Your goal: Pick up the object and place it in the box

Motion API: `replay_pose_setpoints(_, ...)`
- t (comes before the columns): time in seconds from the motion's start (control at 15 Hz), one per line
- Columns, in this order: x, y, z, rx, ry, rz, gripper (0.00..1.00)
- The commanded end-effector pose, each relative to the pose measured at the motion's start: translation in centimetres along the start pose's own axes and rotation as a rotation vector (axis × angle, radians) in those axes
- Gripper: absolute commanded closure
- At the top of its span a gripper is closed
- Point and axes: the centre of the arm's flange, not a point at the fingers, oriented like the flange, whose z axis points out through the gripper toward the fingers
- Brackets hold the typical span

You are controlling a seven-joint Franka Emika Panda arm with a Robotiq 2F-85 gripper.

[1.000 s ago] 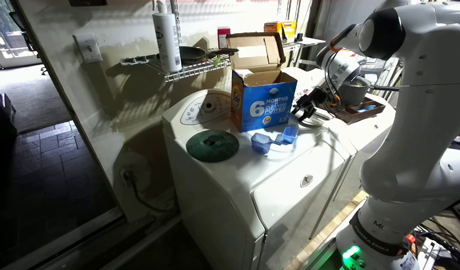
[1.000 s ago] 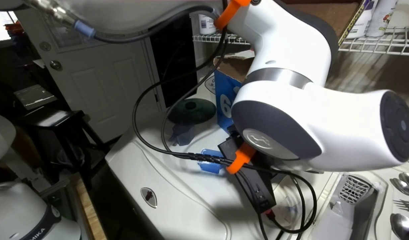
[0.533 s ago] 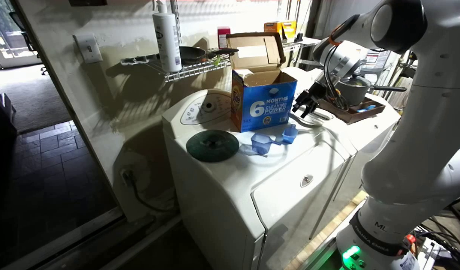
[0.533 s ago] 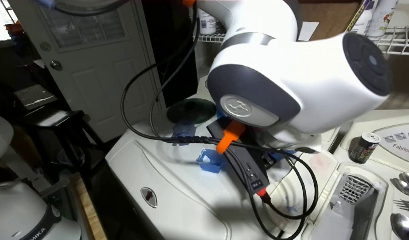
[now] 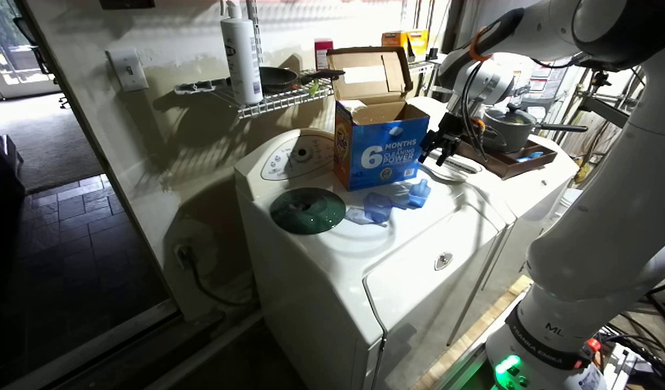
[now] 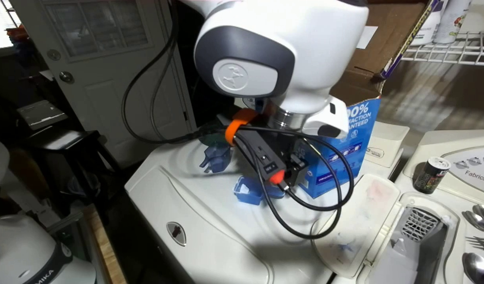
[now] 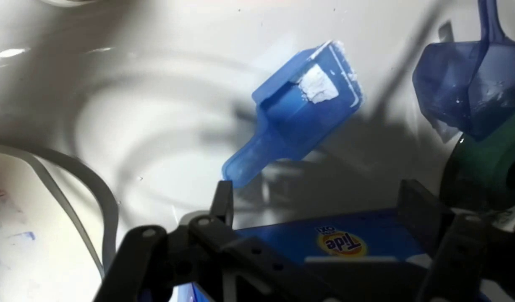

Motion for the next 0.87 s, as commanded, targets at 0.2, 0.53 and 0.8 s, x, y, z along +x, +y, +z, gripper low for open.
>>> replay_pose_setpoints(0.2, -1.5, -6.3, -1.4, -0.175, -0.022, -0.017, 0.00)
replay_pose_setpoints(0.53, -0.5, -6.5, -1.6, -0.181, -0.033, -0.031, 0.00)
replay_pose_setpoints(0.8, -0.7, -6.6, -1.6, -0.185, -0.033, -0.029, 0.00)
